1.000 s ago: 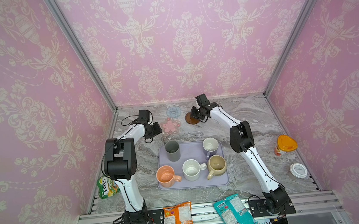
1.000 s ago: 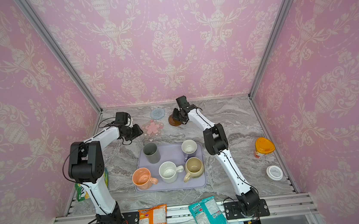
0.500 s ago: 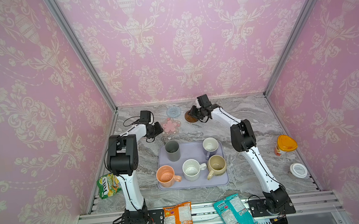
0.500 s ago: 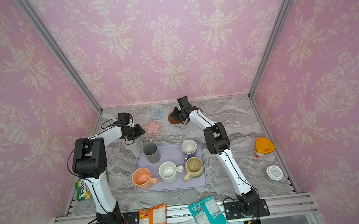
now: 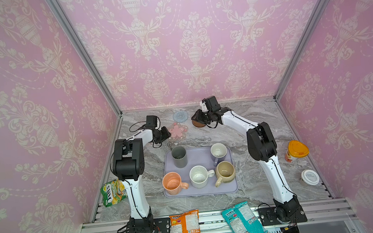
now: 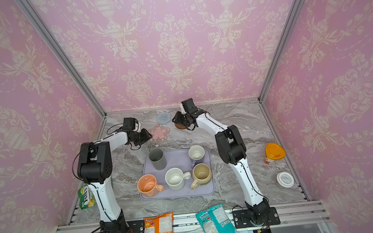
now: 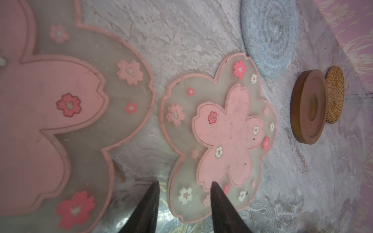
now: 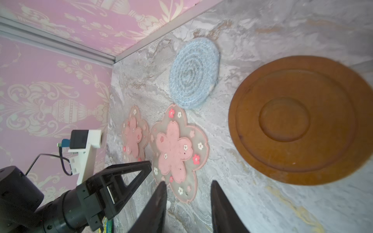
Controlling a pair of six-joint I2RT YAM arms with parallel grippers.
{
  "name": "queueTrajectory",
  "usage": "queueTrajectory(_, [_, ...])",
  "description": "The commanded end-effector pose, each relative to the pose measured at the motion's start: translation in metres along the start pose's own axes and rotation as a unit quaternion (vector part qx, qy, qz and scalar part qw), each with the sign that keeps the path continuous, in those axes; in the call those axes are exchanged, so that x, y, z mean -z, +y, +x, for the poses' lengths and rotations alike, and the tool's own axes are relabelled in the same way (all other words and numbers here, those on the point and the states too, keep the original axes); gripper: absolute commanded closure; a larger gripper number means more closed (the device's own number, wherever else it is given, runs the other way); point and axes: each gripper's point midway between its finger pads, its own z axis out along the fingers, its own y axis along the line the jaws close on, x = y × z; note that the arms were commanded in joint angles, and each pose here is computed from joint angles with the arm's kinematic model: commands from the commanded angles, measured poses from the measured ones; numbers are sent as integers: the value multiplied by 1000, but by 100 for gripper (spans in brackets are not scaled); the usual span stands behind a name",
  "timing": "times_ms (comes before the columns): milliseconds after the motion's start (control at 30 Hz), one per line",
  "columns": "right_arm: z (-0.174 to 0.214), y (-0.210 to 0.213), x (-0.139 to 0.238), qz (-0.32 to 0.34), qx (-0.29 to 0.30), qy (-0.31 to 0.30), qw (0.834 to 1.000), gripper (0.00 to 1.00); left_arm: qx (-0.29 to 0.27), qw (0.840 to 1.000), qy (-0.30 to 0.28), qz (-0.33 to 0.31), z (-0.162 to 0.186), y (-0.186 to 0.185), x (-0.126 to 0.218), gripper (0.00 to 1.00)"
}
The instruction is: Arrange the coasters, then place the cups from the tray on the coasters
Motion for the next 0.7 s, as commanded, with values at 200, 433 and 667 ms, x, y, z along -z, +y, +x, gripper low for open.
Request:
queueTrajectory(200, [50,-2,-38,-9,-18,54,998,62,6,1000,27,12,12,7,-14,56])
queueTrajectory(433, [66,-7,-60,-6,-24,73,997,62,12,999,44,21,21,7,-19,56])
queueTrajectory(667, [77,-16,-69,0,-27,84,996,62,22,997,64,23,30,8,-20,56])
